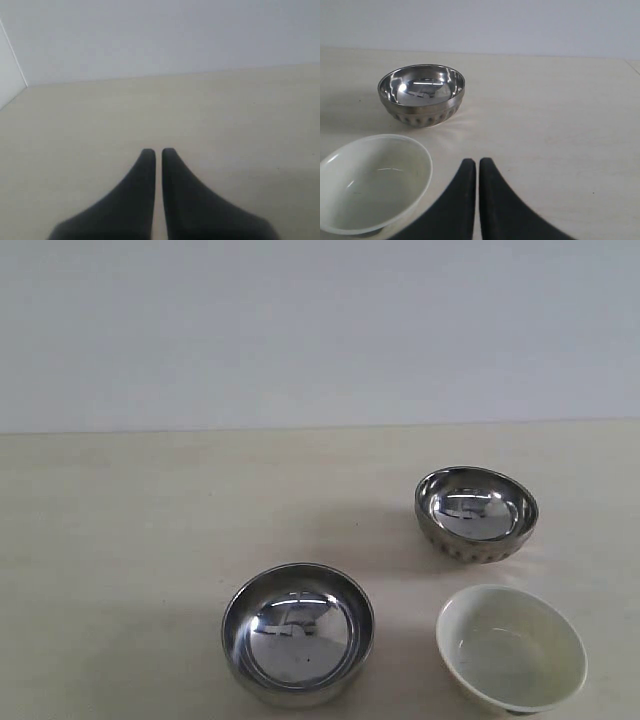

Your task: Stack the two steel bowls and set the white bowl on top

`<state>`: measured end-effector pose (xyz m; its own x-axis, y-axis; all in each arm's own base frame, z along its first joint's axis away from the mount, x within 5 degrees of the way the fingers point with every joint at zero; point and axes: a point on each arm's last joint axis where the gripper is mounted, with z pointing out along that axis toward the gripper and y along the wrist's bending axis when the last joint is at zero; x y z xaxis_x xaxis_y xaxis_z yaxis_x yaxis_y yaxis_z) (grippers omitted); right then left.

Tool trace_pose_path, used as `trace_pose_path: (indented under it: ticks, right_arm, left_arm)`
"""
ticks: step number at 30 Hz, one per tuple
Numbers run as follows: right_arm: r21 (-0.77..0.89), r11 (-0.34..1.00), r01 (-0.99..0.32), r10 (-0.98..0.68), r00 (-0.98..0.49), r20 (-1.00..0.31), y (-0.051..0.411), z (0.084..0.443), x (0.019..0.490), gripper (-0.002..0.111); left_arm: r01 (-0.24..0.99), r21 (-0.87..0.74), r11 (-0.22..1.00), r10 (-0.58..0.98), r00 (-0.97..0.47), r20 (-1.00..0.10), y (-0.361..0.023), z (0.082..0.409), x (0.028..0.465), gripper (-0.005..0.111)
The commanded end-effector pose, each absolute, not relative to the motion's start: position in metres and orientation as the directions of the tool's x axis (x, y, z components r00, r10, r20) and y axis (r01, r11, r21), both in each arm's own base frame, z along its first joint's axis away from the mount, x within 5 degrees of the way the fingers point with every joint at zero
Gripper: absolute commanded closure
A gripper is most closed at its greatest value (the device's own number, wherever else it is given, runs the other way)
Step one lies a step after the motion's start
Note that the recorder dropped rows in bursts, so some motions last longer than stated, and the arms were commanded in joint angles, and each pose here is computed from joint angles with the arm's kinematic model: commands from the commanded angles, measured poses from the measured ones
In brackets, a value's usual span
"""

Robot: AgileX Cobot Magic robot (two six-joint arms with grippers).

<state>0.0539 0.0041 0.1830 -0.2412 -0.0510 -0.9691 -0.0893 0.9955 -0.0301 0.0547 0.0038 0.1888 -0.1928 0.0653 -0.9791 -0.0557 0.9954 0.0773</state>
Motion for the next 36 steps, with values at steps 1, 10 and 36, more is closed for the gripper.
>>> trace_pose_path:
  ticks: [1,10,36]
  right_arm:
    - [-0.036,0.996,-0.087,-0.055,-0.230,-0.972,0.004,0.184,0.054,0.108]
    - [-0.054,0.994,-0.090,-0.073,-0.228,-0.971,0.004,0.184,0.054,0.108]
    - [0.221,0.952,-0.214,0.293,0.416,-0.861,0.005,0.252,0.045,0.108]
  left_arm:
    - [-0.059,0.067,0.996,0.054,-0.193,-0.980,0.004,0.188,0.055,0.103]
    - [-0.059,0.067,0.996,0.054,-0.193,-0.980,0.004,0.188,0.055,0.103]
    - [-0.059,0.067,0.996,0.054,-0.193,-0.980,0.004,0.188,0.055,0.103]
